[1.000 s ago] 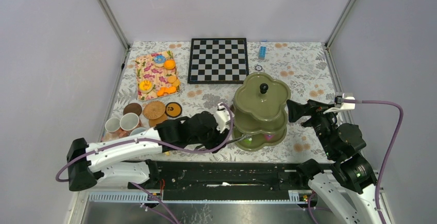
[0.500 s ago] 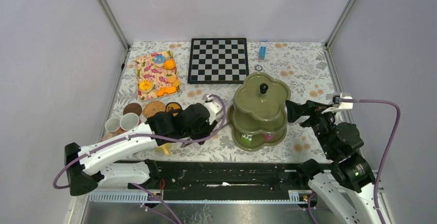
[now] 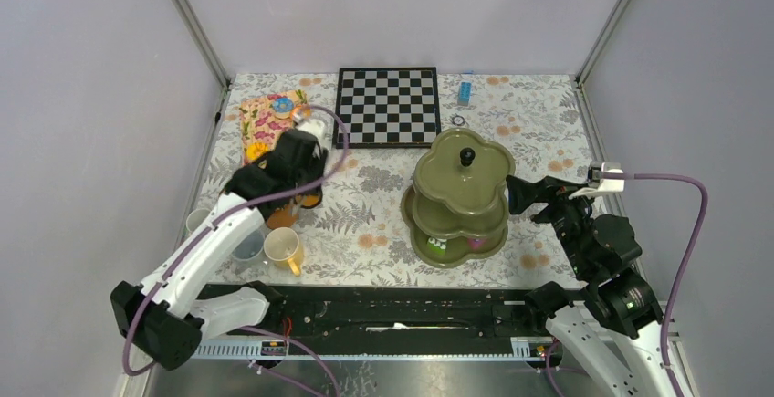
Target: Serve the afternoon tea
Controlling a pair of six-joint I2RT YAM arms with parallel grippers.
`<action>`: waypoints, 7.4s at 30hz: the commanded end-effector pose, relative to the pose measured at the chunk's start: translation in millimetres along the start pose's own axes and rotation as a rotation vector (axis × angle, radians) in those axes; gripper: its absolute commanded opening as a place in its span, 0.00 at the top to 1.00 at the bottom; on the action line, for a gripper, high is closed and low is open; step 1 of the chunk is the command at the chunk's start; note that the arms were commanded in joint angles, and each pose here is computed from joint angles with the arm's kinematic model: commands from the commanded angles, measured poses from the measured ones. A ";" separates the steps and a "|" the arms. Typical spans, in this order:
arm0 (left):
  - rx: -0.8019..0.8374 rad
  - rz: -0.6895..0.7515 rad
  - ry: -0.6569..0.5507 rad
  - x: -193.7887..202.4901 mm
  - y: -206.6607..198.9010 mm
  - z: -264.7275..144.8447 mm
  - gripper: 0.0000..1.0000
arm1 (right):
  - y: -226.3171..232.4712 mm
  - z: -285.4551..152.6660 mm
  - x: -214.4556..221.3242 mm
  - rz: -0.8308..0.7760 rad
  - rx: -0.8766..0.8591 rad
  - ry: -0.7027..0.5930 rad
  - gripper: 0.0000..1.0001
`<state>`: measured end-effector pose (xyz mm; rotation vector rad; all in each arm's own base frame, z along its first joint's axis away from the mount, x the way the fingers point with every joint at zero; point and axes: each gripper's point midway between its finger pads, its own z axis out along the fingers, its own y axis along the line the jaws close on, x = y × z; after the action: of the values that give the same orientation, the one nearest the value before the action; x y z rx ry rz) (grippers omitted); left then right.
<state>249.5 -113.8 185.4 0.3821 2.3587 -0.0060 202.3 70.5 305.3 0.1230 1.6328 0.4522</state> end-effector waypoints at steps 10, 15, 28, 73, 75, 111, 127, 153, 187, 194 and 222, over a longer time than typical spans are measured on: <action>-0.373 -0.500 -0.321 -179.8 160.5 64.8 0.52 | 4.8 2.5 -20.6 -0.012 -0.012 -0.077 0.02; -0.360 -0.546 -0.274 -195.0 190.9 105.1 0.50 | 1.3 -0.7 -20.8 -0.016 0.002 -0.077 0.02; -0.295 -0.564 -0.143 -189.1 199.1 162.1 0.45 | -1.7 1.4 -23.7 -0.040 0.024 -0.075 0.02; -0.300 -0.576 0.020 -114.3 197.7 224.1 0.50 | -4.4 0.2 -19.6 -0.030 0.030 -0.077 0.02; -0.315 -0.574 -0.001 -119.7 201.3 216.7 0.54 | -4.4 0.2 -19.7 -0.030 0.030 -0.077 0.02; 0.474 0.058 -0.456 -84.9 -64.9 -37.1 0.63 | 3.6 6.9 -17.9 -0.017 -0.005 -0.075 0.02; 0.689 0.194 -0.462 -73.0 -157.9 -38.1 0.65 | 4.0 5.7 -18.2 0.005 -0.006 -0.078 0.02; 0.716 0.249 -0.409 -61.6 -181.9 -26.6 0.46 | 3.2 6.1 -15.1 0.009 -0.004 -0.071 0.02; 0.584 0.214 -0.485 -71.4 -138.0 -38.6 0.45 | 3.8 8.0 -9.8 0.017 -0.008 -0.057 0.02; 0.332 0.123 -0.482 -80.3 -89.6 -14.7 0.46 | 3.7 8.0 -10.1 0.015 -0.008 -0.058 0.02; -0.405 -0.694 -0.018 -11.0 175.2 65.3 0.43 | 2.6 5.7 -13.7 -0.004 -0.006 -0.069 0.02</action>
<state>361.5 44.0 156.7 -0.5981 2.3063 0.1599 209.3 69.1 305.8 0.1370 1.6100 0.4349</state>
